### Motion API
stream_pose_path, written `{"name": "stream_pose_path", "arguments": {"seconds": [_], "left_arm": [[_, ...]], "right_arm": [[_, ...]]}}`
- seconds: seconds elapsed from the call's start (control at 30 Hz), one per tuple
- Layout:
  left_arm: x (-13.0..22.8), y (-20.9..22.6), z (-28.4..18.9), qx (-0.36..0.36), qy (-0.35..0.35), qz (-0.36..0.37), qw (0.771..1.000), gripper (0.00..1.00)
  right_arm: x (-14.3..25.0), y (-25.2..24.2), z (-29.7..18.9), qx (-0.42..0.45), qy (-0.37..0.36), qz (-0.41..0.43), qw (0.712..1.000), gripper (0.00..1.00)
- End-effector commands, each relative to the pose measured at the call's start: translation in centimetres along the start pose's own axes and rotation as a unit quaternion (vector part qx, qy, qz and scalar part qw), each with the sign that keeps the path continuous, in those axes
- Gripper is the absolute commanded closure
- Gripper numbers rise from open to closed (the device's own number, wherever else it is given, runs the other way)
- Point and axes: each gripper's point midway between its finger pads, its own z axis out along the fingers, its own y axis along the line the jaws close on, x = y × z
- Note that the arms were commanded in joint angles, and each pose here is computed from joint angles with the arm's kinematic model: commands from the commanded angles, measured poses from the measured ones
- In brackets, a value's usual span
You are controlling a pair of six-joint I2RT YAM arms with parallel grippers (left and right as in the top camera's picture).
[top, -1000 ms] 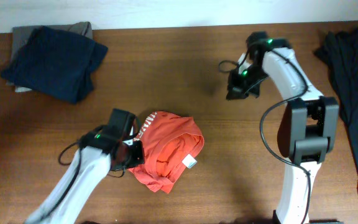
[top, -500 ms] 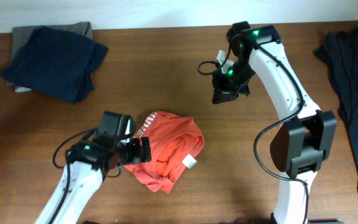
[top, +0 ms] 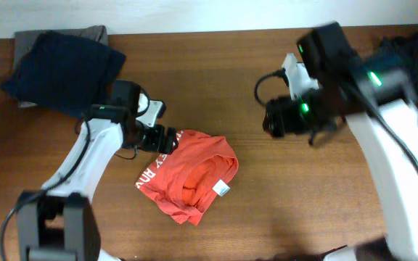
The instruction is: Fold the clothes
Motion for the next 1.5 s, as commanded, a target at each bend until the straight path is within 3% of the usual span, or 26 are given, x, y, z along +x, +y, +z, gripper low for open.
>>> {"name": "stream_pose_path", "arguments": {"seconds": [0.0, 0.07, 0.27, 0.4, 0.5, 0.67, 0.73, 0.77, 0.9, 1.1, 1.33, 1.47], "left_arm": [[0.9, -1.1, 2.3, 0.064, 0.037, 0.066, 0.995, 0.01], [1.6, -2.3, 3.1, 0.112, 0.051, 0.088, 0.989, 0.01], [2.7, -2.2, 4.2, 0.124, 0.075, 0.097, 0.985, 0.01], [3.0, -2.1, 4.7, 0.127, 0.084, 0.092, 0.984, 0.1], [3.3, -2.0, 5.1, 0.13, 0.093, 0.088, 0.983, 0.28], [4.1, -2.0, 6.4, 0.144, 0.114, 0.075, 0.98, 0.69], [4.3, -2.1, 6.8, 0.153, 0.118, 0.07, 0.979, 0.94], [4.3, -2.2, 7.1, 0.159, 0.118, 0.067, 0.978, 0.99], [2.8, -1.8, 7.6, 0.15, 0.096, 0.021, 0.984, 0.99], [-0.6, 2.6, 7.9, 0.083, 0.034, -0.127, 0.988, 0.99], [-3.1, 7.8, 7.2, 0.029, -0.032, -0.253, 0.967, 0.99], [-3.8, 8.9, 6.8, 0.029, -0.052, -0.312, 0.948, 0.91]], "right_arm": [[2.2, 1.6, -4.0, 0.0, -0.061, -0.029, 0.998, 0.28], [3.2, 1.9, -6.0, -0.011, -0.091, -0.033, 0.995, 0.28], [5.3, 2.1, -9.3, -0.024, -0.144, -0.043, 0.988, 0.16], [5.9, 2.1, -10.2, -0.028, -0.16, -0.046, 0.986, 0.16], [6.2, 2.1, -10.5, -0.031, -0.165, -0.047, 0.985, 0.16], [6.2, 2.1, -10.5, -0.031, -0.165, -0.047, 0.985, 0.16], [6.2, 2.1, -10.5, -0.031, -0.165, -0.047, 0.985, 0.16], [6.2, 2.1, -10.5, -0.031, -0.165, -0.047, 0.985, 0.16], [6.2, 2.1, -10.5, -0.031, -0.164, -0.047, 0.985, 0.16], [6.2, 2.2, -10.4, -0.033, -0.163, -0.047, 0.985, 0.16], [6.3, 2.1, -9.9, -0.032, -0.153, -0.045, 0.987, 0.16], [6.5, 2.0, -9.3, -0.03, -0.143, -0.039, 0.989, 0.16]]}}
